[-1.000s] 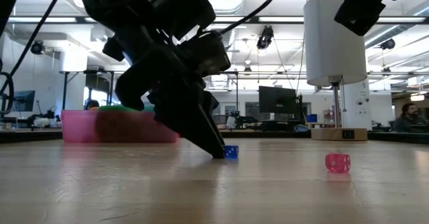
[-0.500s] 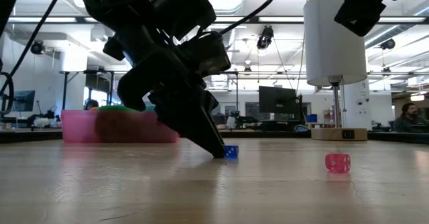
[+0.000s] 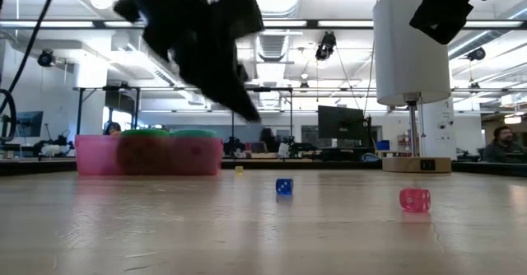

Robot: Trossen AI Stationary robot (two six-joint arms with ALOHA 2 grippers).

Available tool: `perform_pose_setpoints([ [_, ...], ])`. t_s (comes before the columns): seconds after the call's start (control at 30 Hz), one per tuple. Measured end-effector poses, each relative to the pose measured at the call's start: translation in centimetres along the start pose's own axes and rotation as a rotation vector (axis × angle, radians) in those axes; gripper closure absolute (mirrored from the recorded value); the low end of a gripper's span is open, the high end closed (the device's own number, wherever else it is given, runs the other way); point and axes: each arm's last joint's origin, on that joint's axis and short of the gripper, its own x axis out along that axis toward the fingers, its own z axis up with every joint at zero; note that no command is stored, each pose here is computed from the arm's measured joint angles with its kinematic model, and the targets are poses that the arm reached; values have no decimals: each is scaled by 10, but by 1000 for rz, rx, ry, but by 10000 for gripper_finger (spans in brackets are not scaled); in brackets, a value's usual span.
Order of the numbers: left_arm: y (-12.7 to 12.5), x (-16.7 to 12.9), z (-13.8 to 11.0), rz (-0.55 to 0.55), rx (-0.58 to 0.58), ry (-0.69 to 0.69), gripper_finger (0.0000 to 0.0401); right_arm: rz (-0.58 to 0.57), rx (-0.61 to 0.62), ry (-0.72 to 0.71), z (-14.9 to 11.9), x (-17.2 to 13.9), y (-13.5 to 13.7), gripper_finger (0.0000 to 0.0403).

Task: Pick & Place Dice
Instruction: Put the left small black dice into the red bin

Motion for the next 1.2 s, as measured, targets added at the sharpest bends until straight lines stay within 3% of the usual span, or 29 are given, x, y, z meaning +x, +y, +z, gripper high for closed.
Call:
perform_pose_setpoints([
  [0.13,7,-40,12,95,-97,-71,344,-2,0,-1,0,0,0,351],
  [0.27,15,-83,15,276,-210,-126,344,-6,-1,-4,0,0,0,351],
  [0.4,20,-127,11,459,-325,-198,344,-24,-3,-16,0,0,-1,351],
  [0.57,25,-166,-1,582,-479,-242,344,-25,-3,-16,0,0,-1,351],
  [0.77,31,-186,-22,703,-674,-214,344,-24,-2,-19,1,0,-1,351],
  [1.2,47,-193,-47,875,-1033,-151,345,-22,2,-24,1,0,0,351],
])
